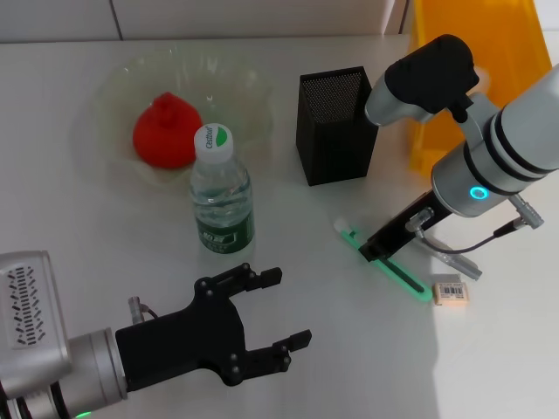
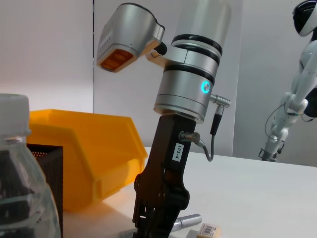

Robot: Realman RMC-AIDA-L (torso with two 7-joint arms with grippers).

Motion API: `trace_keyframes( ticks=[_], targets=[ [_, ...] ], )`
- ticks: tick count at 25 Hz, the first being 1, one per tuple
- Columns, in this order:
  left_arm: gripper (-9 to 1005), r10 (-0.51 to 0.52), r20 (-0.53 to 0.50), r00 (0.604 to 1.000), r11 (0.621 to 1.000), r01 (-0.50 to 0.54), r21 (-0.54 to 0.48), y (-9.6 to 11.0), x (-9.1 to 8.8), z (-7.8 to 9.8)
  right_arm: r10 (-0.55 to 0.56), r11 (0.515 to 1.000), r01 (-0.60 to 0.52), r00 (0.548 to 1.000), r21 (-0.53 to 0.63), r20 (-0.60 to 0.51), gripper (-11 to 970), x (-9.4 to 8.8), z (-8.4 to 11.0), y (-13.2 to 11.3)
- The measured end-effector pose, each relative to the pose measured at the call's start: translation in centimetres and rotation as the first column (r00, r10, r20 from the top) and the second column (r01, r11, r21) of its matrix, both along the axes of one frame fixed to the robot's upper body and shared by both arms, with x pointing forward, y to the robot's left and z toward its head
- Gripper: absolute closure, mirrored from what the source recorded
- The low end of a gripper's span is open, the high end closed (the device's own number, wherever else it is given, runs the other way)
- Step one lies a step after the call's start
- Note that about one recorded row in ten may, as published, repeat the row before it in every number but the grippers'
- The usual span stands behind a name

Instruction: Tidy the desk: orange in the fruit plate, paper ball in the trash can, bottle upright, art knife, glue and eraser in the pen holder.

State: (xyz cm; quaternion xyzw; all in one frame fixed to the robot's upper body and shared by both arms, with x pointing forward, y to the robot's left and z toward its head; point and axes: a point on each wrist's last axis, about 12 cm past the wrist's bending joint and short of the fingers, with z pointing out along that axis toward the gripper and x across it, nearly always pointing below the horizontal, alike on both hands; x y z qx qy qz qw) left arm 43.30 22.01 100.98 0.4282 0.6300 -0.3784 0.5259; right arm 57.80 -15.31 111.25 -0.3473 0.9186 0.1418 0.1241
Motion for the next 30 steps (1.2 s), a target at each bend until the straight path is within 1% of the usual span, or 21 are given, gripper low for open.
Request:
trace_keyframes(
  ticks=[1,3,19,22,23,25,29,30],
  targets=[
    [200,0.0,0.0,1.0,1.0,0.0,0.0,0.0,0.0,0.0,0.0,1.0,0.0,1.0,-0.002,-0.002,700,0.0,-0.1,0.0],
    [200,-0.001,0.0,1.0,1.0,0.001,0.0,0.0,0.0,0.0,-0.001,1.0,0.001,1.0,-0.004,-0.004,786,0.0,-0.2,0.0],
    [200,0.002,-0.001,1.0,1.0,-0.002,0.0,0.1,-0.1,0.0,0.054,0.998,-0.054,0.998,-0.013,0.019,795,-0.2,0.1,0.6],
    [201,0.0,0.001,1.0,1.0,0.0,-0.007,0.1,-0.1,0.0,0.063,0.998,-0.063,0.997,-0.002,0.04,794,-0.2,0.8,0.8],
    [201,-0.002,0.003,1.0,1.0,0.002,-0.01,0.1,-0.1,0.1,0.071,0.997,-0.072,0.996,0.008,0.058,794,-0.2,1.5,0.9],
    [201,-0.002,0.003,1.0,1.0,0.002,-0.01,0.1,-0.1,0.1,0.073,0.997,-0.074,0.995,0.013,0.067,794,-0.3,1.9,0.9],
    [201,-0.004,0.004,1.0,1.0,0.004,-0.014,0.1,-0.1,0.2,0.07,0.996,-0.076,0.991,0.049,0.112,793,-0.4,3.9,0.6],
    [201,-0.004,0.004,1.0,1.0,0.004,-0.014,0.1,-0.1,0.2,0.07,0.995,-0.079,0.989,0.067,0.131,793,-0.5,4.7,0.5]
  ],
)
